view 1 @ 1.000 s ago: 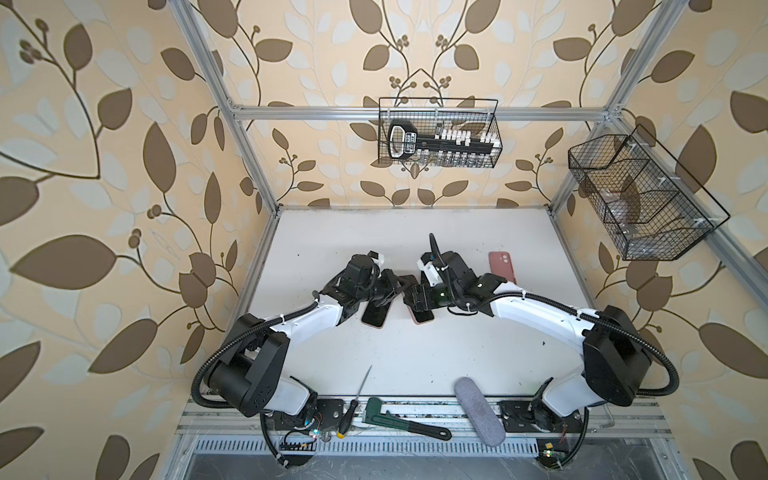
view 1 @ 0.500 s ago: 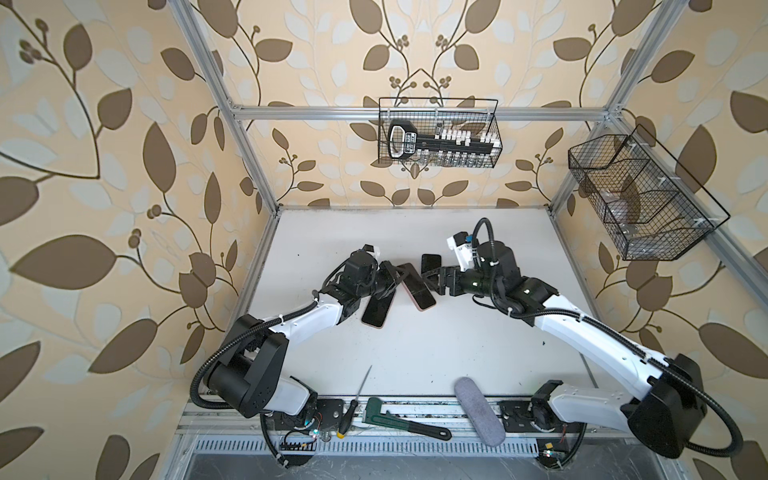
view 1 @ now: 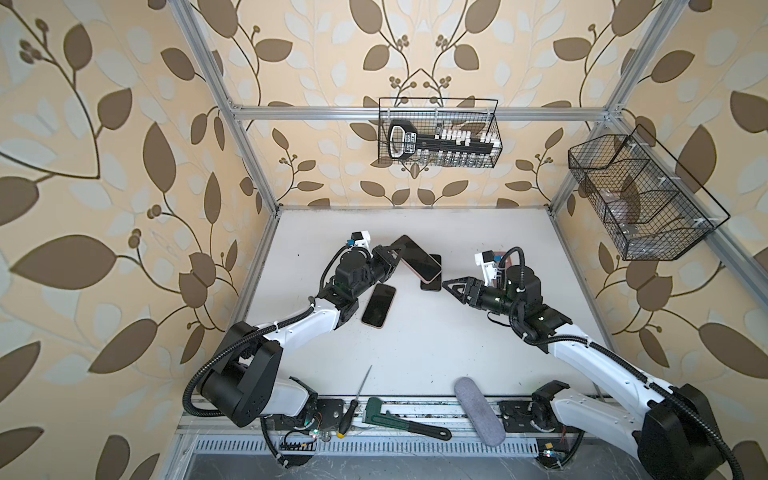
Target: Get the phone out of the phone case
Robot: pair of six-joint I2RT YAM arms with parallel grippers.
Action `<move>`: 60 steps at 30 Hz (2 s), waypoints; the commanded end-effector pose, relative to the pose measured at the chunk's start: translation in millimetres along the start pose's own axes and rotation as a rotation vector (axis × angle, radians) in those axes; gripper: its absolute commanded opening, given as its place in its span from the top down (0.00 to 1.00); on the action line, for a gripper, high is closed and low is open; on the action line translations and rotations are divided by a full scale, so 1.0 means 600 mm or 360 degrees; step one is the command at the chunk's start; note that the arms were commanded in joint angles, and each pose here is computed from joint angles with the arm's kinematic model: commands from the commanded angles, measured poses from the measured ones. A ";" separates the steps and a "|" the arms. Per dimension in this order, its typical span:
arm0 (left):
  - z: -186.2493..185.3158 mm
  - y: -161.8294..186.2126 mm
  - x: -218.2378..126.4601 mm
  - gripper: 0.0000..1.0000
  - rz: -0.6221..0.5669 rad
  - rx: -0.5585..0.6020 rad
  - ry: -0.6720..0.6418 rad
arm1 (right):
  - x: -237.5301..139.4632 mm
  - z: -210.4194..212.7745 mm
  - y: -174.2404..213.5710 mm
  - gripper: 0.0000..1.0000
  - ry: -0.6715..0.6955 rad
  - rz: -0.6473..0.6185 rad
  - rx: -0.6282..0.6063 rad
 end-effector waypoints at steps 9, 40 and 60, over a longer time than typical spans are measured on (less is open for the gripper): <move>-0.071 -0.016 -0.023 1.00 -0.0116 0.0032 0.0285 | 0.050 0.059 0.009 0.45 -0.0322 0.0028 0.0018; -0.068 -0.012 -0.028 1.00 -0.0104 -0.0001 0.0291 | 0.076 0.067 0.001 0.84 -0.0391 -0.0052 0.0054; -0.071 -0.005 -0.027 1.00 -0.0095 -0.0029 0.0326 | 0.060 0.074 -0.008 0.70 -0.0513 -0.0133 0.0100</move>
Point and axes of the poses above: each gripper's point midway between its finger pads, its own x axis out along the fingers, its own z axis along the line the jaws close on, y = z × x, the point moved 7 cm from there along -x, back along the fingers, and after that the axes turned 6 degrees about x, right-handed, at the moved point
